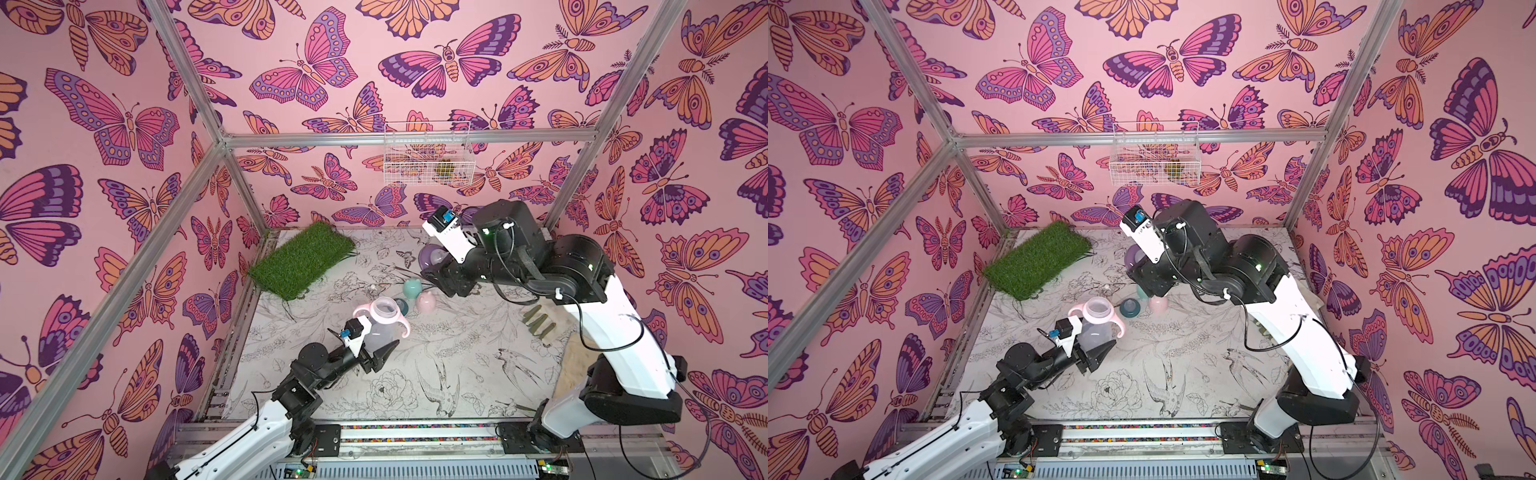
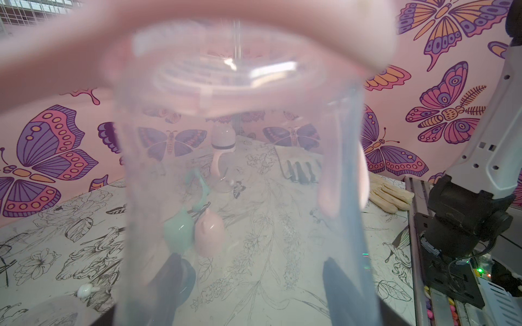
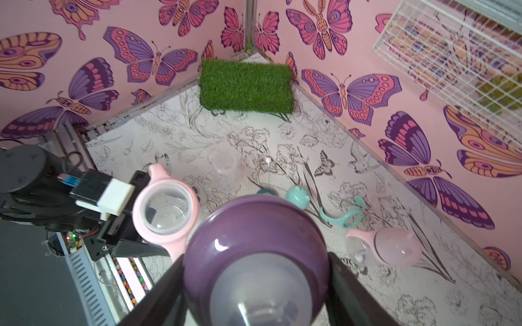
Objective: Assemble the baby bottles
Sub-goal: Pick up the nipple from the center of the board, then close the nipple on the baby bottle.
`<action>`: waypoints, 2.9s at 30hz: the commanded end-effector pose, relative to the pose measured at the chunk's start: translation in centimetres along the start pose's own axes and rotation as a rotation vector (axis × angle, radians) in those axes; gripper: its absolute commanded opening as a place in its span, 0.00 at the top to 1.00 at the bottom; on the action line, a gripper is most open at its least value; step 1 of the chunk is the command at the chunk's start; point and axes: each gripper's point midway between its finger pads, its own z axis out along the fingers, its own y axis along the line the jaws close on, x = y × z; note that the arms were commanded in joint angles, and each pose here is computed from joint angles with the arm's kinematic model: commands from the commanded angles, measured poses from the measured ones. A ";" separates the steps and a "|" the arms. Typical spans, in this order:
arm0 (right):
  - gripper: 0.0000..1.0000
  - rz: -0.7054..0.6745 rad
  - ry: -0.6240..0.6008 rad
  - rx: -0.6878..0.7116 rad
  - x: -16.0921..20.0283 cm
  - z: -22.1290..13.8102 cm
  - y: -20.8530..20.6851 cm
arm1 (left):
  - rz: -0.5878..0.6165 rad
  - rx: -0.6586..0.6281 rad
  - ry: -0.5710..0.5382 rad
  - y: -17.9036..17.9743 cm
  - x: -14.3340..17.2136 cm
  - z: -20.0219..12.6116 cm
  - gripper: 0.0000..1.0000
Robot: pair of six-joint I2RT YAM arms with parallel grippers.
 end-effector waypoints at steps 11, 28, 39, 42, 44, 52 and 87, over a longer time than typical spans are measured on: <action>0.69 -0.065 -0.002 -0.143 -1.3 1.7 3.8 | 0.025 0.022 0.041 -0.3 0.3 0.7 1.00; 0.71 -0.088 0.001 -0.198 -1.2 2.1 5.8 | 0.019 0.055 0.048 -0.8 0.0 1.0 1.00; 0.71 -0.105 -0.037 -0.197 -1.9 1.1 5.8 | 0.023 0.062 0.072 -1.0 0.6 1.0 1.00; 0.72 -0.109 -0.049 -0.195 -2.2 0.9 5.8 | 0.025 0.064 0.089 -1.0 1.0 1.1 1.00; 0.72 -0.110 -0.051 -0.199 -2.2 0.8 5.9 | 0.025 0.066 0.097 -1.0 1.2 1.1 1.00; 0.73 -0.111 -0.040 -0.220 -2.0 1.3 6.5 | 0.031 0.071 0.106 -1.1 1.3 1.3 1.00; 0.75 -0.070 0.252 -0.512 6.4 3.7 7.3 | 0.156 0.128 0.028 -2.4 -3.2 1.7 1.00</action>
